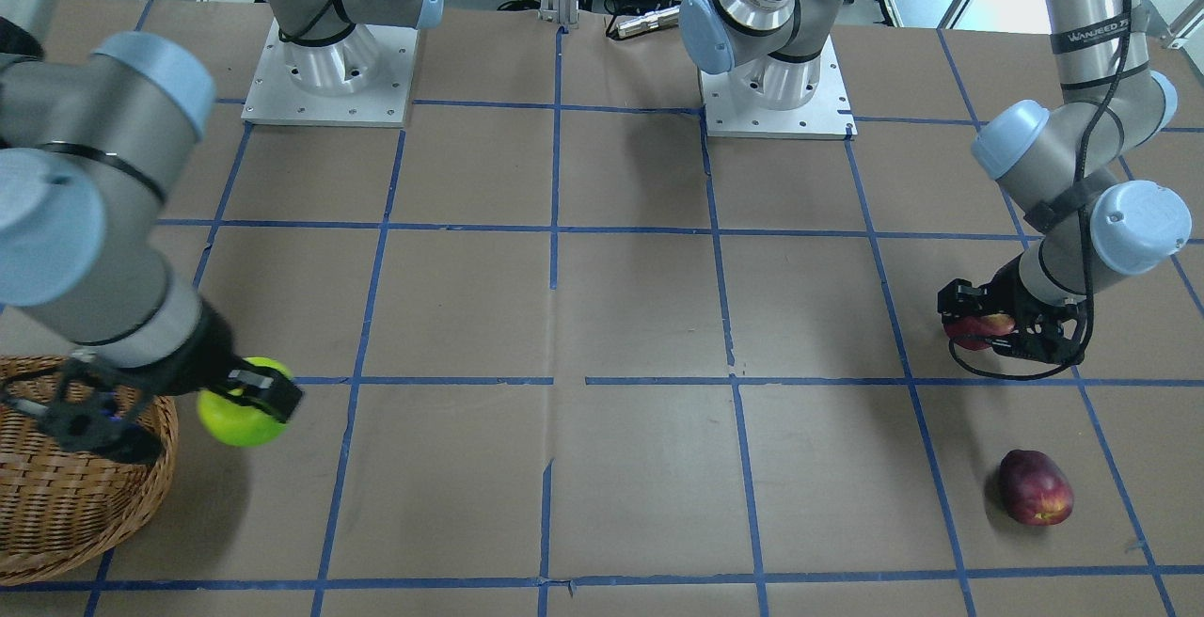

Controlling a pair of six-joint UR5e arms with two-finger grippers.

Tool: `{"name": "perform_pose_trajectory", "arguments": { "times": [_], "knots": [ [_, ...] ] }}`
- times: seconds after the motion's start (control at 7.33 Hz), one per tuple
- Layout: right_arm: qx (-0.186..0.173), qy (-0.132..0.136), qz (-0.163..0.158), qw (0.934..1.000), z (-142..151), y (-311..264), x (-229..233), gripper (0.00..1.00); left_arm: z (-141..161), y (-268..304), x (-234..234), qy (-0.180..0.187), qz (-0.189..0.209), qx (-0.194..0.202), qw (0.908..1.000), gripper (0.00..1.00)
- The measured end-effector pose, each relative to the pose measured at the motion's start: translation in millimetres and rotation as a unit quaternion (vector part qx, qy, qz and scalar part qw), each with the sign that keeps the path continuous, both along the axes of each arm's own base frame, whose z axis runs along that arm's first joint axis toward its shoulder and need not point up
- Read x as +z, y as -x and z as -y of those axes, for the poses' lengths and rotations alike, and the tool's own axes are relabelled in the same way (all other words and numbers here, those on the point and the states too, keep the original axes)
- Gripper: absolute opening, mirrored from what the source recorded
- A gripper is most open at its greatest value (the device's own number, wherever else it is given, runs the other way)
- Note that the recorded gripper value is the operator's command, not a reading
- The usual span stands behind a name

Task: Put all apples into basket
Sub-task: 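Carry the green apple over the basket while the left carries the red apple to center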

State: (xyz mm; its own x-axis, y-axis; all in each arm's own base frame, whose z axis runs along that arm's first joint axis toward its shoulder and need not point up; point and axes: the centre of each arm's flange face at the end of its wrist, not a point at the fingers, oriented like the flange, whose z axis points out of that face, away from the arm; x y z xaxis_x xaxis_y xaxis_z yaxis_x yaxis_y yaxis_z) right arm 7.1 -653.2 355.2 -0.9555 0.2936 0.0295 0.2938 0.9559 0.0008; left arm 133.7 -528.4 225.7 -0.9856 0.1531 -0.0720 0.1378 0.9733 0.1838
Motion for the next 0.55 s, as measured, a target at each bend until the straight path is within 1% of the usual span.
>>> {"name": "perform_pose_trajectory", "arguments": {
  "times": [0.14, 0.27, 0.41, 0.55],
  "knots": [
    [0.024, -0.011, -0.013, 0.9996, -0.9, 82.7, -7.3, 0.0, 11.8, 47.6, 18.4, 0.006, 0.005, 0.03, 0.9995, 0.19],
    [0.042, -0.015, -0.017, 0.9989, -4.0, 144.8, -16.9, 0.0, 21.5, 98.3, 29.8, 0.018, 0.014, 0.064, 0.9977, 0.19],
    [0.063, -0.01, -0.025, 0.9977, -2.3, 183.4, -29.9, 0.0, 28.3, 152.5, 32.3, 0.031, 0.014, 0.106, 0.9937, 0.2],
    [0.084, -0.002, -0.035, 0.9958, 3.4, 211.4, -49.2, 0.0, 31.5, 206.8, 30.4, 0.041, 0.002, 0.147, 0.9883, 0.2]
  ]
}}
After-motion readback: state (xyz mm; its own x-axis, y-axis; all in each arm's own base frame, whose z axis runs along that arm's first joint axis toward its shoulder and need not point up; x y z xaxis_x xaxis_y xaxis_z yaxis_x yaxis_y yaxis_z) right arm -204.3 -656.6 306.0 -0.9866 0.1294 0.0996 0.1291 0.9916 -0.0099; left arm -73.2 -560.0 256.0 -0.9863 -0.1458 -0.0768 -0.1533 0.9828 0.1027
